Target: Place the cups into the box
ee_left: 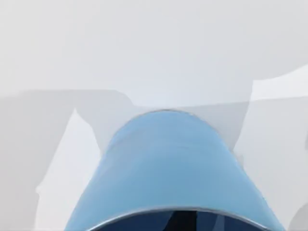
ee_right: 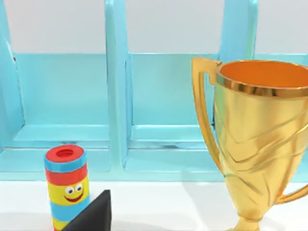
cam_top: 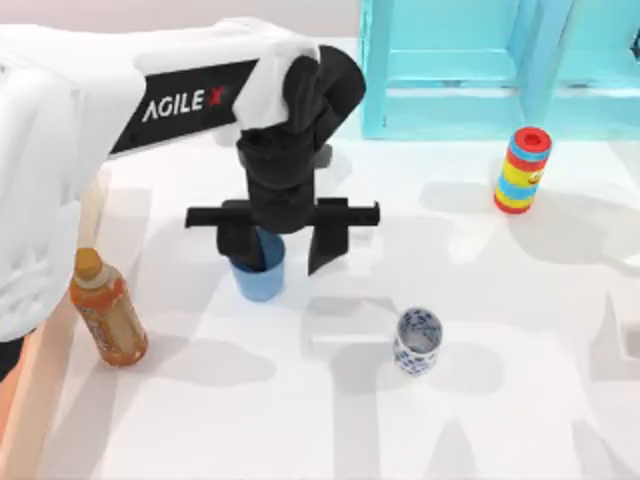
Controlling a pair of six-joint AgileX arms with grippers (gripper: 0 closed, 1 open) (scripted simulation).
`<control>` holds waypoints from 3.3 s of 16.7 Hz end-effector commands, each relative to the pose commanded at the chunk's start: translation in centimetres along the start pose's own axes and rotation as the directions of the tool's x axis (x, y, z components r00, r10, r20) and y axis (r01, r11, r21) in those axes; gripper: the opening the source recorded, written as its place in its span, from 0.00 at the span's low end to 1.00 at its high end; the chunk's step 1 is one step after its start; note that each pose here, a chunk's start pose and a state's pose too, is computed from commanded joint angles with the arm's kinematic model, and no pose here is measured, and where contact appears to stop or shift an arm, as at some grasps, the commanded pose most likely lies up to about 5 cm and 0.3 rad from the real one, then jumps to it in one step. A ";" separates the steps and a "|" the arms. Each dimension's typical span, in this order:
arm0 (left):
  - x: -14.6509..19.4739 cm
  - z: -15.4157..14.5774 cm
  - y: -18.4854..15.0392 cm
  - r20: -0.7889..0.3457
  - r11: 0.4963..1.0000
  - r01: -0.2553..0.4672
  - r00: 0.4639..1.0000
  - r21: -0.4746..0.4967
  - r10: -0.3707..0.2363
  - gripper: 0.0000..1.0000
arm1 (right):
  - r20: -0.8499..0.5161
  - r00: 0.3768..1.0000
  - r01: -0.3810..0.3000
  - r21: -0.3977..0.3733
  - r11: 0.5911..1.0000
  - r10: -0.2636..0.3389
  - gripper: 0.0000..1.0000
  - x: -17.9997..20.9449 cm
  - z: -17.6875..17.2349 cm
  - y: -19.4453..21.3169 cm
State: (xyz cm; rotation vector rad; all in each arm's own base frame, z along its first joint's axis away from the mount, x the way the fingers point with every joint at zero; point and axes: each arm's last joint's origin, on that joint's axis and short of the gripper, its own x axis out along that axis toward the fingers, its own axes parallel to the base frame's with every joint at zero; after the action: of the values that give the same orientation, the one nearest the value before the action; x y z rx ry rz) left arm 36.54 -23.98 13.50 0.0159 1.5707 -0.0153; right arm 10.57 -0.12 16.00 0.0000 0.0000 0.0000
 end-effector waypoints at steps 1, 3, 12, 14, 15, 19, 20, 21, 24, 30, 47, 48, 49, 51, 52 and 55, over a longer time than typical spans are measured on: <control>0.0 0.0 0.0 0.000 1.000 0.000 1.000 0.000 0.000 0.25 | 0.000 1.000 0.000 0.000 1.000 0.000 1.00 0.0 0.0 0.0; 0.0 0.0 0.0 0.000 1.000 0.000 1.000 0.000 0.000 0.10 | 0.000 1.000 0.000 0.000 1.000 0.000 1.00 0.0 0.0 0.0; 0.0 0.0 0.0 0.000 1.000 0.000 1.000 0.000 0.000 0.00 | 0.000 1.000 0.000 0.000 1.000 0.000 1.00 0.0 0.0 0.0; -0.2 0.0 0.1 0.002 1.000 0.001 1.000 0.002 -0.001 0.00 | 0.000 1.000 0.000 0.000 1.000 0.000 1.00 0.0 0.0 0.0; -0.8 0.1 0.6 0.002 1.000 0.001 1.000 0.006 -0.001 0.00 | 0.000 1.000 0.000 0.000 1.000 0.000 1.00 0.0 0.0 0.0; -5.7 0.5 5.4 0.001 1.000 0.000 1.000 0.009 0.000 0.00 | 0.000 1.000 0.000 0.000 1.000 0.000 1.00 0.0 0.0 0.0; -7.2 0.4 6.9 -0.003 1.000 -0.001 1.000 0.006 0.001 0.00 | 0.000 1.000 0.000 0.000 1.000 0.000 1.00 0.0 0.0 0.0; -8.4 0.3 8.3 -0.003 1.000 -0.001 1.000 0.003 0.001 0.00 | 0.000 1.000 0.000 0.000 1.000 0.000 1.00 0.0 0.0 0.0; -10.1 0.0 10.0 0.001 1.000 0.001 1.000 0.000 -0.001 0.00 | 0.000 1.000 0.000 0.000 1.000 0.000 1.00 0.0 0.0 0.0; -10.4 -0.2 11.4 0.002 1.000 0.001 1.000 0.005 -0.001 0.00 | 0.000 1.000 0.000 0.000 1.000 0.000 1.00 0.0 0.0 0.0; -14.2 -15.2 29.5 0.013 1.000 -0.027 1.000 0.000 0.027 0.00 | 0.000 1.000 0.000 0.000 1.000 0.000 1.00 0.0 0.0 0.0; -14.2 -15.2 29.5 0.013 1.000 -0.027 1.000 0.000 0.027 0.00 | 0.000 1.000 0.000 0.000 1.000 0.000 1.00 0.0 0.0 0.0; -14.2 -15.1 29.6 0.013 1.000 -0.029 0.999 0.000 0.029 0.00 | 0.000 1.000 0.000 0.000 1.000 0.000 1.00 0.0 0.0 0.0; -13.7 -15.0 29.6 0.011 1.000 -0.029 1.000 0.005 0.029 0.00 | 0.000 1.000 0.000 0.000 1.000 0.000 1.00 0.0 0.0 0.0; -13.1 -15.0 29.7 0.008 1.000 -0.027 1.000 0.007 0.027 0.00 | 0.000 1.000 0.000 0.000 1.000 0.000 1.00 0.0 0.0 0.0; -10.7 -14.8 30.2 0.010 1.000 -0.027 1.000 0.003 0.027 0.00 | 0.000 1.000 0.000 0.000 1.000 0.000 1.00 0.0 0.0 0.0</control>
State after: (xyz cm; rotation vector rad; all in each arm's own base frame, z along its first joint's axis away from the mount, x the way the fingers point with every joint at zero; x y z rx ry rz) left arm 22.34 6.50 24.17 0.0397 1.5605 0.0036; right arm 10.57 -0.12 16.00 0.0000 0.0000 0.0000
